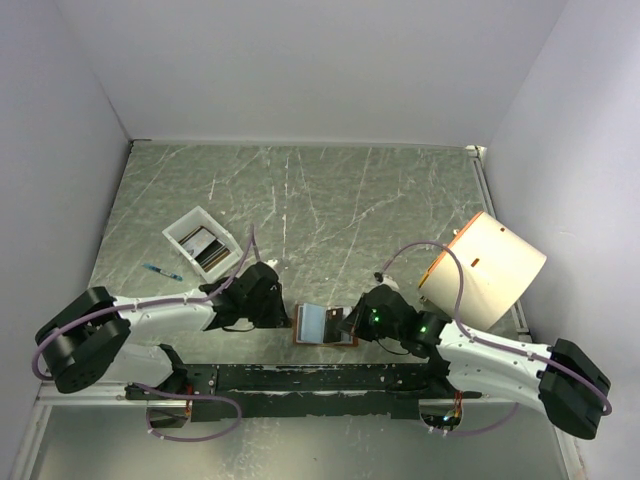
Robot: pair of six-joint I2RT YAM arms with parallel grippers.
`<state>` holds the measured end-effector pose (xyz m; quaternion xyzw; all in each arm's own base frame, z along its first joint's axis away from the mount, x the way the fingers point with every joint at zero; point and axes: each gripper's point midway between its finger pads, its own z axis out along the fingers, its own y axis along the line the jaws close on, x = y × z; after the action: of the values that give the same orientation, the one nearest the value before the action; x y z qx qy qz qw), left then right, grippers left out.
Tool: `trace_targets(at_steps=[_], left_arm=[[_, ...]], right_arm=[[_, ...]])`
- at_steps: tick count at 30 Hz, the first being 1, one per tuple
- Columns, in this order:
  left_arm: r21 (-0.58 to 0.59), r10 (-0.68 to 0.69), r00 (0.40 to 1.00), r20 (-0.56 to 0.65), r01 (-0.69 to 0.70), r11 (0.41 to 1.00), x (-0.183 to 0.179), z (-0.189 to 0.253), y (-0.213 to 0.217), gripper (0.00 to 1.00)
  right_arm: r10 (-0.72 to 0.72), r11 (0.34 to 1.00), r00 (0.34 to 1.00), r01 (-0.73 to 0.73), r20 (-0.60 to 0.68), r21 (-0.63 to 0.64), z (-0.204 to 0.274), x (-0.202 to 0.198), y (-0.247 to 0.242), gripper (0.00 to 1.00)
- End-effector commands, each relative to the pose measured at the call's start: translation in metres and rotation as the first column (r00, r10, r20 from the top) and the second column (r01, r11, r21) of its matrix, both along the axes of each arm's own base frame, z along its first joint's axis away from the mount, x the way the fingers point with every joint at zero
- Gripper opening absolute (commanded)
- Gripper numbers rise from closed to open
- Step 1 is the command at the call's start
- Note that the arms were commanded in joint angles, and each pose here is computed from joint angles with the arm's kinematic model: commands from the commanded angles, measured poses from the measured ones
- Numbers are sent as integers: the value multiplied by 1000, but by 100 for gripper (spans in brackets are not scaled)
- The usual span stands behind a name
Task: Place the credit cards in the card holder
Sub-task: Insert the credit card into the card holder.
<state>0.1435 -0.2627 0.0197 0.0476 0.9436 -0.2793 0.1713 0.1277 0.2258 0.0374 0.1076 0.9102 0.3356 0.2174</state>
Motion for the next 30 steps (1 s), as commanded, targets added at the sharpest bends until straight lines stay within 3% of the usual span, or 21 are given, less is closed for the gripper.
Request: trace_targets(at_steps=[1,14,30], left_arm=[[-24,18,1000,-2,-18,1000,-5,3,1,7],[2,14,1000,-9,-14,1000,-9,-3,4,7],[5,15,1000,-13,-15,1000,-11,-6,5,7]], right_arm=[[-18,1000,1000,18,-10,-18,-8,1,-4,0],[1,999,1000,-2,22,49,1,4,6,0],[29,999,999,-31,30,38,-13,0,4,1]])
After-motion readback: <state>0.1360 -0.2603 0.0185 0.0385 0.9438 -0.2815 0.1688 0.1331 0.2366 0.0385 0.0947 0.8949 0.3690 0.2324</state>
